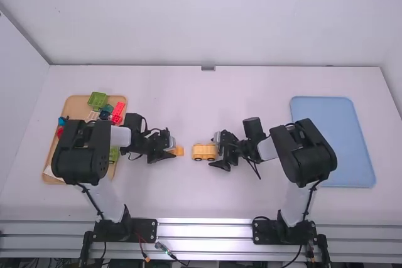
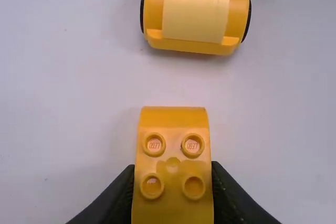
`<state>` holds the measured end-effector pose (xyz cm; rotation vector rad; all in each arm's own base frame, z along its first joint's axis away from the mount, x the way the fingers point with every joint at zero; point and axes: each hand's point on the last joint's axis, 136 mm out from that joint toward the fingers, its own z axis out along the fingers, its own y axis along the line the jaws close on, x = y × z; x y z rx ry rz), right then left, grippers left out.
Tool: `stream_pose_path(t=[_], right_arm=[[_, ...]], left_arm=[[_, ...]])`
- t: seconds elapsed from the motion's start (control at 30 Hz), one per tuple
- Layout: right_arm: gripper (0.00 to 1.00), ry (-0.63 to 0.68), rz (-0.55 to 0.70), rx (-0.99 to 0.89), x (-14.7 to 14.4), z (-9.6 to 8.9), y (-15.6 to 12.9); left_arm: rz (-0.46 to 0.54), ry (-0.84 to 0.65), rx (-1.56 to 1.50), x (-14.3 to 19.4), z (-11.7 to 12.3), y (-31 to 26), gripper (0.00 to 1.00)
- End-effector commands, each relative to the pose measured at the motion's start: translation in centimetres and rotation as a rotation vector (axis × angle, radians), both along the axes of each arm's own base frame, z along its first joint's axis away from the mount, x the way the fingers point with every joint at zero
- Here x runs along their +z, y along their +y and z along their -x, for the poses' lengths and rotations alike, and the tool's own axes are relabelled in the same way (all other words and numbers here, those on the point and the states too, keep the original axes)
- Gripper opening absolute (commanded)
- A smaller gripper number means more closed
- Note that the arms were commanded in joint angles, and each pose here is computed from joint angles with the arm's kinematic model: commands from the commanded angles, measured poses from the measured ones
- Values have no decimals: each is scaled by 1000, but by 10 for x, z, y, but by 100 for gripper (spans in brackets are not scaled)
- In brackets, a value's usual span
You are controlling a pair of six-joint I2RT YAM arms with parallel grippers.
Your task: Assemble lego blocks to make yellow taxi
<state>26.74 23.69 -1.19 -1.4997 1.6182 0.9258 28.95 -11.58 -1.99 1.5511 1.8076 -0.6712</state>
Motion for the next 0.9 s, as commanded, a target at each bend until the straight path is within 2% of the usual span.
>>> stream_pose_path(t=[0.0, 0.33, 0.43, 0.53, 0.67, 0.87], right_arm=[[99, 3, -16, 5, 2, -3, 2], [99, 3, -17, 7, 2, -3, 2], [99, 3, -17, 7, 2, -3, 2], [99, 4, -18, 7, 2, -3, 2], [99, 11, -18, 3, 2, -3, 2], [99, 10, -18, 4, 2, -3, 2]], left_arm=[[10, -2, -9, 2, -2, -3, 33], [11, 0, -9, 2, -2, -3, 31], [12, 0, -9, 2, -2, -3, 43], [12, 0, -7, 2, -2, -3, 48], [51, -36, -46, 8, 1, -6, 44], [97, -54, -47, 12, 2, -6, 43]])
